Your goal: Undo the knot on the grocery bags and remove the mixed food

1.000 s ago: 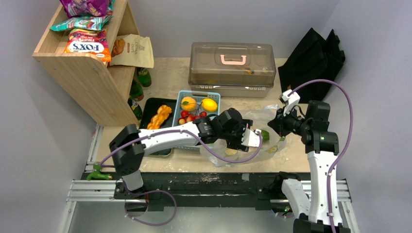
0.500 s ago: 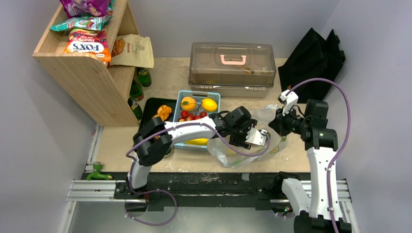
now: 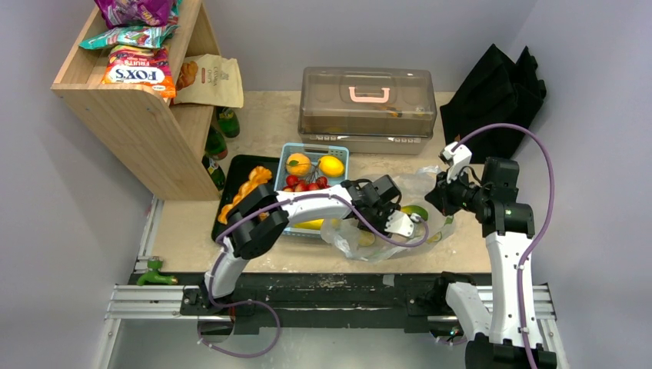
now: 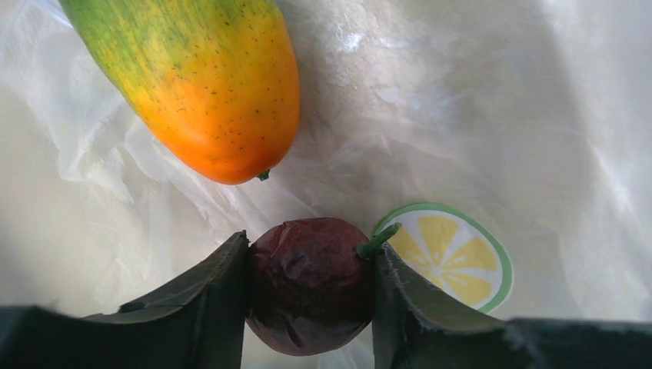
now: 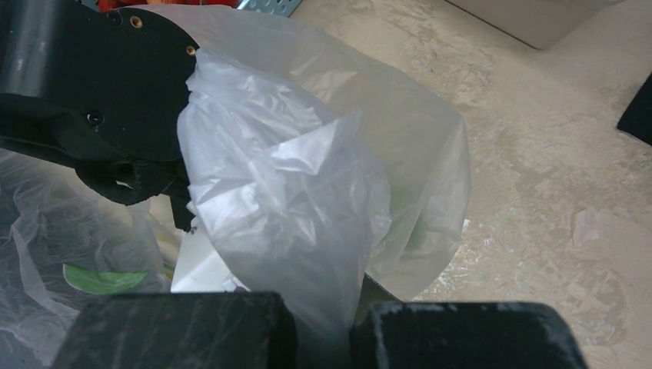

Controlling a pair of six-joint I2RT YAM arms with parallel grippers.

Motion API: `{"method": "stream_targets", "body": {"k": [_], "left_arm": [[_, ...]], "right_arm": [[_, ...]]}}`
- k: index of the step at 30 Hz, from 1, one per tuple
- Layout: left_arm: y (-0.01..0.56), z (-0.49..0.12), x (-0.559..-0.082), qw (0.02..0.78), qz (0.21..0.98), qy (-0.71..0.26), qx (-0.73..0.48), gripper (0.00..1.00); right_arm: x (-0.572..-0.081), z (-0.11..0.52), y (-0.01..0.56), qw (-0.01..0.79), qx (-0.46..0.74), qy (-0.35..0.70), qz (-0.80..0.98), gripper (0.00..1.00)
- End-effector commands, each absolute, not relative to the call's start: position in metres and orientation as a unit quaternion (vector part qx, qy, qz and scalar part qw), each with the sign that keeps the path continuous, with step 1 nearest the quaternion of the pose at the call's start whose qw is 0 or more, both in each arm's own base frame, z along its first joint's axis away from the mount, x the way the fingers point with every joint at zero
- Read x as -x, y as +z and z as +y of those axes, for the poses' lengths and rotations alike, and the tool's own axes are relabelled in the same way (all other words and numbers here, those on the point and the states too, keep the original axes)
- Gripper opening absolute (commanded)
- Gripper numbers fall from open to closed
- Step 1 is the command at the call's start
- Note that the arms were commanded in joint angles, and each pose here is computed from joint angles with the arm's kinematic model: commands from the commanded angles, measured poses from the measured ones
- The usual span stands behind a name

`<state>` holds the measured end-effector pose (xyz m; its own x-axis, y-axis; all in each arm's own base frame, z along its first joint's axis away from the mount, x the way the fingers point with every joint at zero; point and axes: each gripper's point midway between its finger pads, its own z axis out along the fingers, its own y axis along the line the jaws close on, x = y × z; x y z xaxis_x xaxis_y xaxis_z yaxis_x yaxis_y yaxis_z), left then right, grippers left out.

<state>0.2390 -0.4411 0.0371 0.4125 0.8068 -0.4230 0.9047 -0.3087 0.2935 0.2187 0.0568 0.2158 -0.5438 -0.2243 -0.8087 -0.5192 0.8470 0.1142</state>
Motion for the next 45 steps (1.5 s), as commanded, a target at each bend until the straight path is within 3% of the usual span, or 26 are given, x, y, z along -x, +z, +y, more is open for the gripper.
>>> {"method": "stream_targets", "body": {"k": [1,6,12,15,17,20,24,35,37,40,45], "left_arm": [[0.104,-0.455,-0.238,0.317,0.528,-0.131,-0.777,0.30],[0.200,-0.459,-0.222,0.409,0.515,-0.197,-0.727,0.18],[0.322,-0.435,-0.180,0.483,0.483,-0.332,-0.650,0.15],[0.364,-0.405,-0.194,0.502,0.526,-0.381,-0.571,0.15],[0.372,-0.375,-0.227,0.519,0.571,-0.364,-0.521,0.15],[0.346,-0.335,-0.275,0.526,0.640,-0.296,-0.476,0.15],[0.268,-0.297,-0.320,0.458,0.732,-0.235,-0.447,0.17],[0.151,-0.264,-0.364,0.346,0.822,-0.153,-0.427,0.24],[0.140,-0.261,-0.367,0.337,0.827,-0.141,-0.428,0.32],[0.131,-0.258,-0.366,0.324,0.832,-0.134,-0.431,0.55],[0.138,-0.260,-0.358,0.329,0.823,-0.152,-0.438,0.71]], "right_arm": [[-0.223,0.053,0.216,0.433,0.220,0.160,0.859,0.00],[-0.223,0.053,0.215,0.435,0.225,0.158,0.857,0.00],[-0.223,0.053,0.215,0.443,0.237,0.150,0.851,0.00],[-0.223,0.052,0.220,0.457,0.246,0.141,0.843,0.00],[-0.223,0.052,0.229,0.477,0.251,0.132,0.832,0.00],[-0.223,0.054,0.242,0.511,0.261,0.121,0.810,0.00],[-0.217,0.061,0.256,0.553,0.300,0.109,0.769,0.00],[-0.185,0.093,0.277,0.615,0.454,0.098,0.638,0.00],[-0.181,0.095,0.281,0.620,0.465,0.095,0.625,0.00],[-0.178,0.097,0.283,0.623,0.473,0.093,0.616,0.00],[-0.173,0.098,0.281,0.624,0.490,0.085,0.603,0.00]]}}
